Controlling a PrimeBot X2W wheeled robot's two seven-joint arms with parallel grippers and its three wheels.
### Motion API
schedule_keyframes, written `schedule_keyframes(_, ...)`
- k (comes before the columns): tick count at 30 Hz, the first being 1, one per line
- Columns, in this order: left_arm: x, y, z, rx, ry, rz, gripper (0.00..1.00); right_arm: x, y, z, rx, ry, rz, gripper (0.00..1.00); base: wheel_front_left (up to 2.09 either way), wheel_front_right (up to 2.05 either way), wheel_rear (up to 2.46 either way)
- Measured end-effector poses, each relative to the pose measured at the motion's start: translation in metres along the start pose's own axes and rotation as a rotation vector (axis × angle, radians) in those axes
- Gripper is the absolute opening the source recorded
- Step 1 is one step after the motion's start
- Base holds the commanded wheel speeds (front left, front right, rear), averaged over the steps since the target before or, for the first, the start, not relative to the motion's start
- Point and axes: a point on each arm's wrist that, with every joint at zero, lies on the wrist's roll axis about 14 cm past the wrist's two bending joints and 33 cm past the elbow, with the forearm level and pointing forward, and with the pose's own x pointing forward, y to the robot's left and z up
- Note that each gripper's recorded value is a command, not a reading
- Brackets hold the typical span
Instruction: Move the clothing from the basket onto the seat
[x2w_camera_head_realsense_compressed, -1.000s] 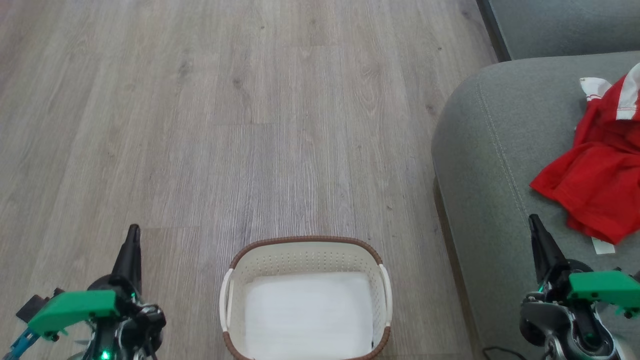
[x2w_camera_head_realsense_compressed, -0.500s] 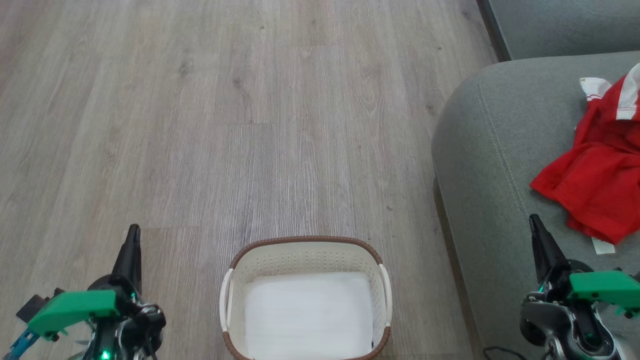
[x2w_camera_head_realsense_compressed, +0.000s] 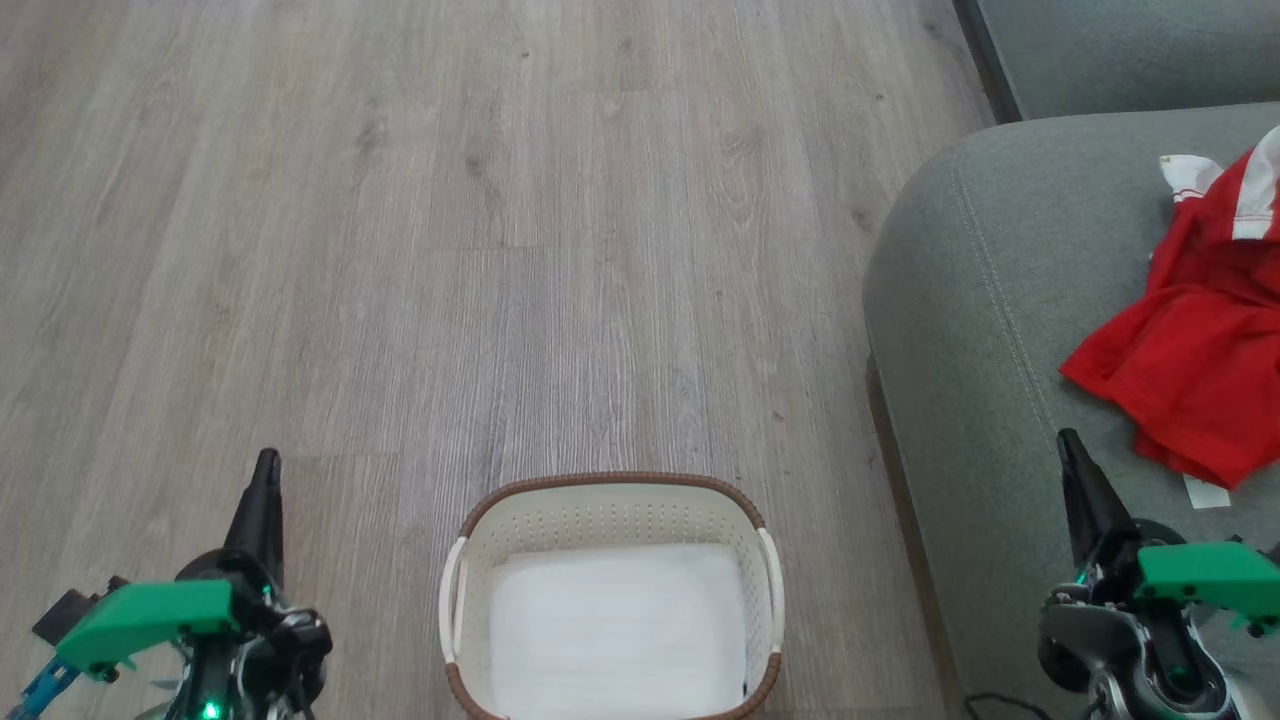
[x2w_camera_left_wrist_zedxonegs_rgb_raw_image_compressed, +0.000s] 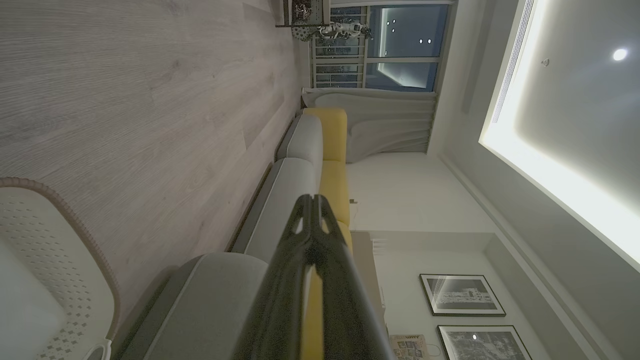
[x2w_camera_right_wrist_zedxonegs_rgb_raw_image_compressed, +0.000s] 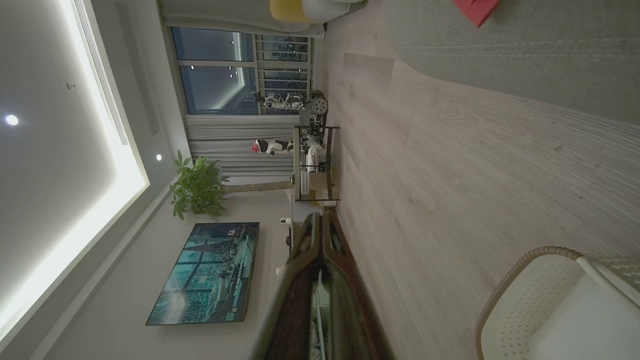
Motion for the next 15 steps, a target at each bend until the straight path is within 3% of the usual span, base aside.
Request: schedule_keyframes(15,0.0000,0.0000,-0.0001,0.000,0.000,0.000,0.00,0.0000,-0.0001,-0.0015,0.003,0.007,0.000,0.00,0.00,0.00,0.00)
